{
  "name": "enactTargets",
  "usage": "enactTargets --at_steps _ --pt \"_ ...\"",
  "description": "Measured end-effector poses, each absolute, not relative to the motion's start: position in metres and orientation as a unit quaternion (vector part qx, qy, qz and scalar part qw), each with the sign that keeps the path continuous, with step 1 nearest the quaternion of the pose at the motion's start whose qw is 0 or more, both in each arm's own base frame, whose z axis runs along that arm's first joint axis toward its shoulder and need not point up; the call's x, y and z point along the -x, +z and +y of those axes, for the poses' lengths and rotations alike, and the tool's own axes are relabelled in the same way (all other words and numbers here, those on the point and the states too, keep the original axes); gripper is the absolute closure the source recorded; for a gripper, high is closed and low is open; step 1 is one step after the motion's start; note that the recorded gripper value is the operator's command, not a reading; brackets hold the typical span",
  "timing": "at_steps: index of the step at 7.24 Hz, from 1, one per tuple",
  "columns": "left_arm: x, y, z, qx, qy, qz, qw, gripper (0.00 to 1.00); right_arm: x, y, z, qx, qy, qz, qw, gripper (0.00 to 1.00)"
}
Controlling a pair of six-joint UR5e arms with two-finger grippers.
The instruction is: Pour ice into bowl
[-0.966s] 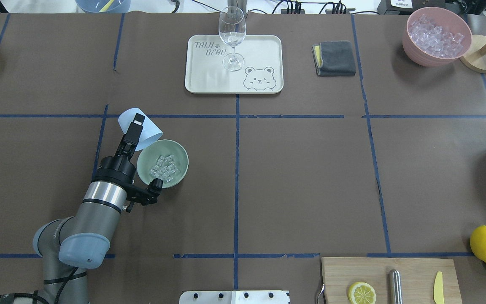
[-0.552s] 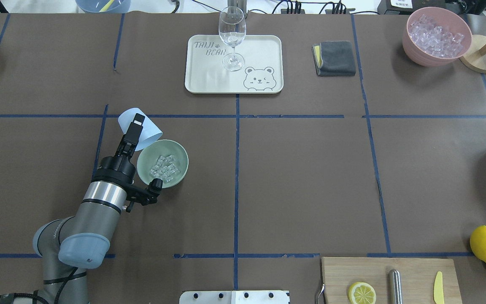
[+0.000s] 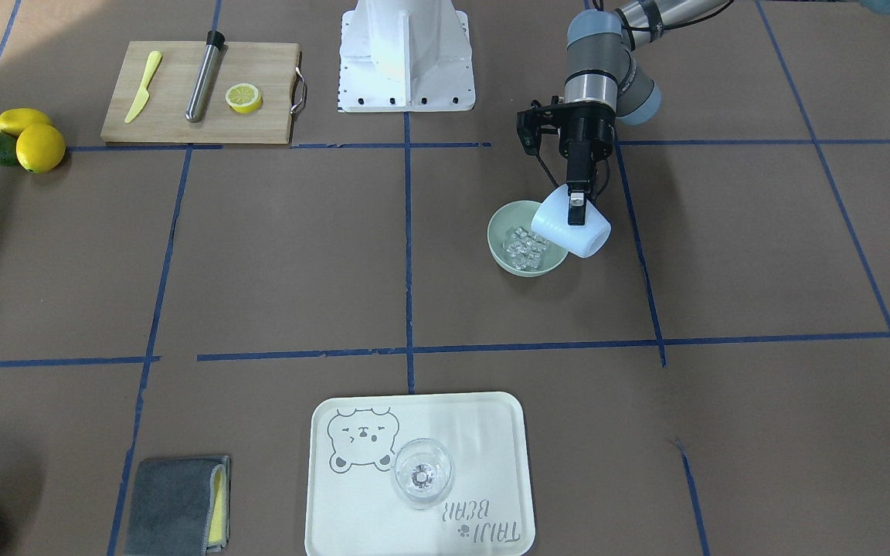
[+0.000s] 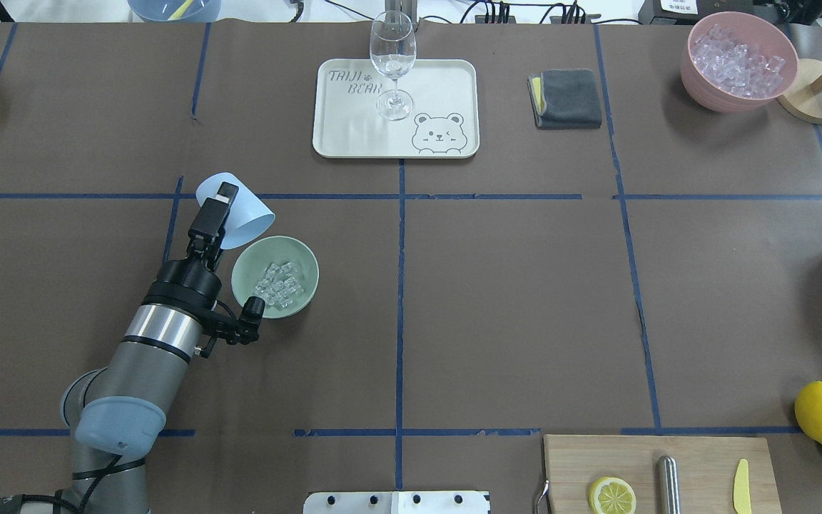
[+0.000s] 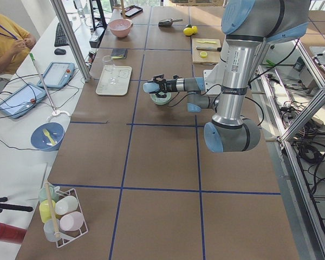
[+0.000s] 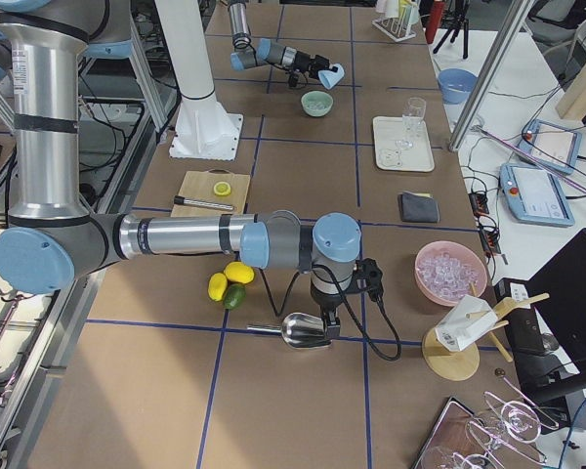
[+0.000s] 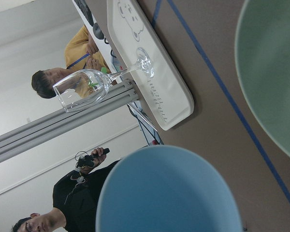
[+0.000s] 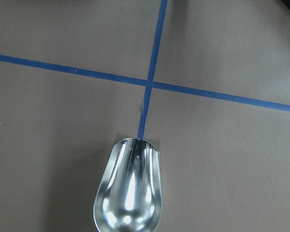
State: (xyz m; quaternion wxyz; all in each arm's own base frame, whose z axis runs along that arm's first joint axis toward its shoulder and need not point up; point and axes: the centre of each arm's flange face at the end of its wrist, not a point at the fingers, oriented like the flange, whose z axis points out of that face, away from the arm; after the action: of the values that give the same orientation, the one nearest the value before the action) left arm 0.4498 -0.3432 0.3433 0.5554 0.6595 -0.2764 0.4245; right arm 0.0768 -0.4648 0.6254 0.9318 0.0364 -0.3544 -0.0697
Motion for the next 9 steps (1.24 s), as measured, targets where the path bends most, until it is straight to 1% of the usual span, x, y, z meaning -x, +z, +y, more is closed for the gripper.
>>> enactTargets --at_steps 2,4,5,7,8,9 --pt "-0.439 0.343 -0.341 -0.714 0.308 -0.151 0.61 1.0 -0.078 0.625 -0.465 -0.037 -0.07 -0.354 0.932 0.0" --pt "-0.44 0.34 -0.338 -0.736 0.152 0.05 0.658 1.0 -0.079 0.622 -0.463 -0.041 -0.069 -0.354 0.932 0.0" --pt "-0.441 0.334 -0.336 -0.725 0.067 0.161 0.666 1.0 -0.079 0.62 -0.461 -0.042 -0.069 -0.354 0.932 0.0" --pt "-0.438 0.314 -0.332 -0.677 -0.072 0.341 0.649 1.0 -0.079 0.618 -0.459 -0.044 -0.069 -0.354 0.932 0.0" --pt "-0.436 0.307 -0.331 -0.652 -0.117 0.392 0.639 1.0 -0.079 0.617 -0.459 -0.045 -0.07 -0.353 0.932 0.0" --pt "-0.437 0.307 -0.332 -0.637 -0.134 0.408 0.64 1.0 -0.079 0.615 -0.458 -0.047 -0.071 -0.353 0.932 0.0"
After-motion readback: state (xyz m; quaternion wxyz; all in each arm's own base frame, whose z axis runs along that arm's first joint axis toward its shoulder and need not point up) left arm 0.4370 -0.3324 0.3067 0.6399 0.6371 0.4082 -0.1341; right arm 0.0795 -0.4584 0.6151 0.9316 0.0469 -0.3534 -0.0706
